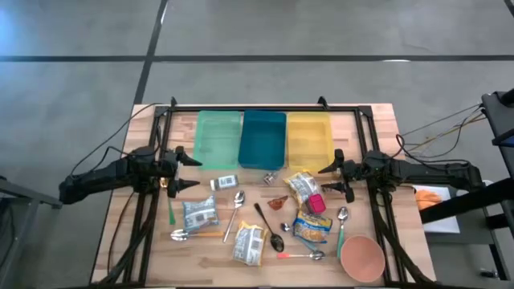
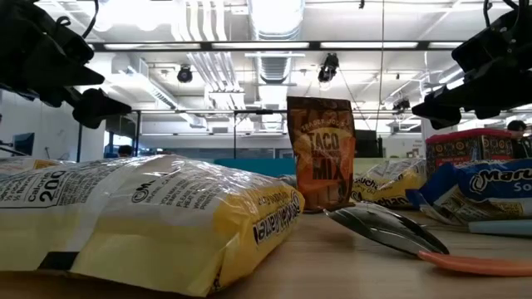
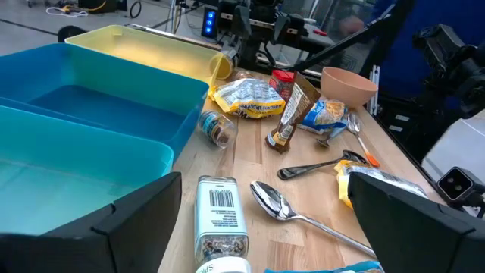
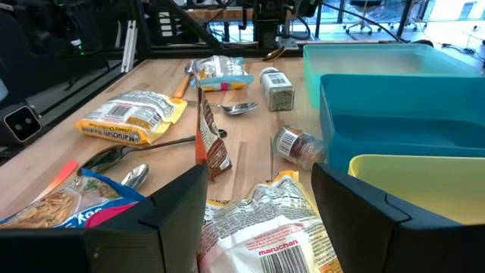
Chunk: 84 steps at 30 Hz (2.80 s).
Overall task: Pick & Place Food Item
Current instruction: Put the orange seasoning pack into the blue bin
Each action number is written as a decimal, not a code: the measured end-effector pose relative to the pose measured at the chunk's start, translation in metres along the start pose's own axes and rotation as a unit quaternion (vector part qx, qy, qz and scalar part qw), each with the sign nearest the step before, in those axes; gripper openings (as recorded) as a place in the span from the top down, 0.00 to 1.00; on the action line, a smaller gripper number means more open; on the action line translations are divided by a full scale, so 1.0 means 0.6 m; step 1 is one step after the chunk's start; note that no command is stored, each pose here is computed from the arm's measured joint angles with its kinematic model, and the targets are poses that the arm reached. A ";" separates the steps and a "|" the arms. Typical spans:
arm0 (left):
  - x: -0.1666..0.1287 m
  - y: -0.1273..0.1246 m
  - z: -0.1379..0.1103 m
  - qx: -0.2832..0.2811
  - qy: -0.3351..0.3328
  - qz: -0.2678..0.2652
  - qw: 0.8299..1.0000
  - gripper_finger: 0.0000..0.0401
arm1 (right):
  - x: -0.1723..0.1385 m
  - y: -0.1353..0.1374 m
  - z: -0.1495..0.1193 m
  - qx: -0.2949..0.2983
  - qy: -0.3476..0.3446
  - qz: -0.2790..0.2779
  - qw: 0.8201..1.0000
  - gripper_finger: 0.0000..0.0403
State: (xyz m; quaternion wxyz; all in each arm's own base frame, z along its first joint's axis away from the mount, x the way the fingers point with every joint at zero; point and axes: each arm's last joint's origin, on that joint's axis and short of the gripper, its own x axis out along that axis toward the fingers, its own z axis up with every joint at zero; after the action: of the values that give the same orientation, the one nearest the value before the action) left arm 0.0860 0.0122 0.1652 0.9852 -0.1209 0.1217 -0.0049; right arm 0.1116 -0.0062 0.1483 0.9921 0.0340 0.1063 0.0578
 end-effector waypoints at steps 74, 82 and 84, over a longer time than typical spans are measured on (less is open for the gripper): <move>0.077 -0.032 0.271 -0.181 -0.081 -0.071 0.978 0.04 | -0.025 0.022 0.252 0.160 -0.106 0.119 0.974 0.42; 0.111 -0.026 0.285 -0.217 -0.031 -0.053 0.974 0.04 | -0.014 0.022 0.289 0.176 -0.035 0.119 0.977 0.42; 0.116 -0.023 0.281 -0.226 -0.023 -0.050 0.973 0.04 | -0.012 0.022 0.288 0.178 -0.024 0.117 0.977 0.42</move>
State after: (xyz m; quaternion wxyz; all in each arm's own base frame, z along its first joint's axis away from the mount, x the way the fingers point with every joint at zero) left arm 0.1947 0.0357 0.3103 0.9336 -0.3459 0.0908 -0.0235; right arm 0.1402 -0.0035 0.3193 0.9587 0.2238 0.0860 0.1528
